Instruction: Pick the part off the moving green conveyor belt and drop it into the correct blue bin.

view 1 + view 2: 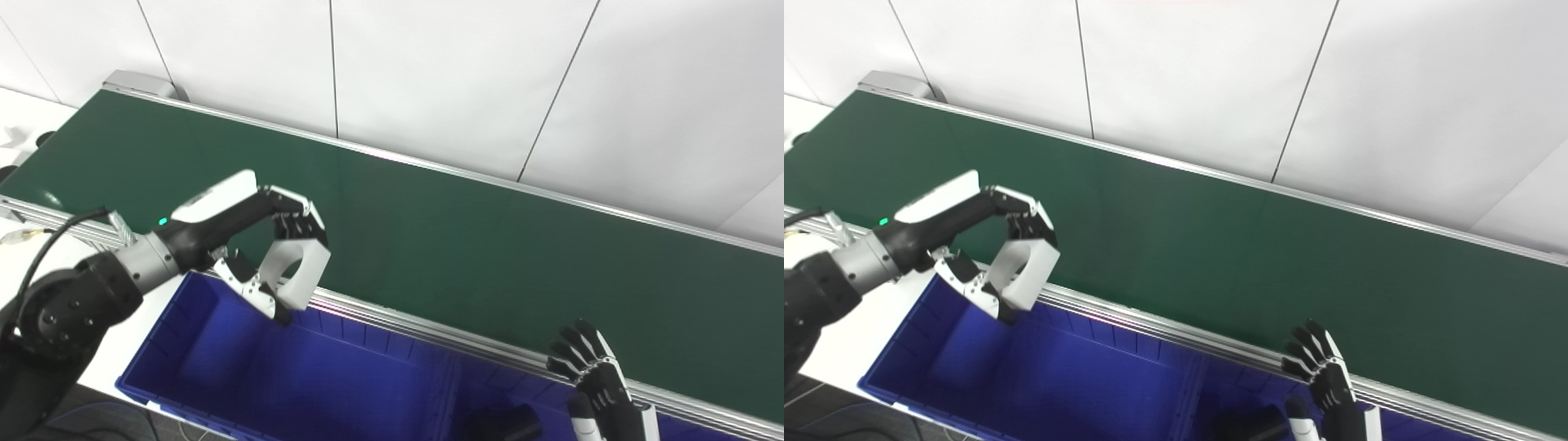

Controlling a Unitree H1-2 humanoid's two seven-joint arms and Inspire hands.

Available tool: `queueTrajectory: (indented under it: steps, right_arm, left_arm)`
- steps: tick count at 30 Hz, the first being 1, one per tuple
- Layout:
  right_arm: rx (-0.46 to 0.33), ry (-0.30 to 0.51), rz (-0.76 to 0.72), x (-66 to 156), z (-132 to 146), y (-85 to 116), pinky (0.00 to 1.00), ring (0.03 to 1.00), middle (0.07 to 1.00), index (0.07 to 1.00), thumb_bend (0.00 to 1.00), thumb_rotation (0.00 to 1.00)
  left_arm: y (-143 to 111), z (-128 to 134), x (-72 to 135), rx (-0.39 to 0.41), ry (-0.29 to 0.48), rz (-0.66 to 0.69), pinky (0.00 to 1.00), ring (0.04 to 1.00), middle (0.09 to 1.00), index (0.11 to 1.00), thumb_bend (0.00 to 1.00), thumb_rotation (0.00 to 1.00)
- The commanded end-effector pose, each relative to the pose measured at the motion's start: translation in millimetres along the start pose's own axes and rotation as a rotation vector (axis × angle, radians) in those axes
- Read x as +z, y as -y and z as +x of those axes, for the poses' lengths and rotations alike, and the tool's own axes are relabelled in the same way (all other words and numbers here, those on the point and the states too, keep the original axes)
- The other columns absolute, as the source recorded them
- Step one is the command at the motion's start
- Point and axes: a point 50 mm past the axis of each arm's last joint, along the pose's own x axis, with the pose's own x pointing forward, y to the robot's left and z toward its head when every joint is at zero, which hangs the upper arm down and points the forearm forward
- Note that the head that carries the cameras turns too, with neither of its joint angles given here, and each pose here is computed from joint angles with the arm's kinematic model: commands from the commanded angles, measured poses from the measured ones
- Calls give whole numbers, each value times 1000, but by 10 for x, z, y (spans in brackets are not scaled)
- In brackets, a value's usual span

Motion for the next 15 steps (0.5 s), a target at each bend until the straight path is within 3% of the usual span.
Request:
queueTrajectory:
  steps: [1, 4, 15]
  right_arm:
    - [-6, 38, 9, 101, 31, 19, 701, 800, 852, 901, 622, 796]
    - [-4, 38, 9, 111, 29, 27, 703, 800, 855, 903, 612, 795]
    - [-8, 38, 15, 142, 26, 40, 706, 799, 848, 900, 611, 777]
  left_arm:
    - [16, -7, 6, 12, 9, 13, 368, 412, 456, 515, 503, 0]
    - [181, -23, -97, -12, -35, -9, 450, 457, 490, 489, 503, 0]
    - [712, -41, -476, -78, -192, 6, 420, 420, 463, 515, 502, 0]
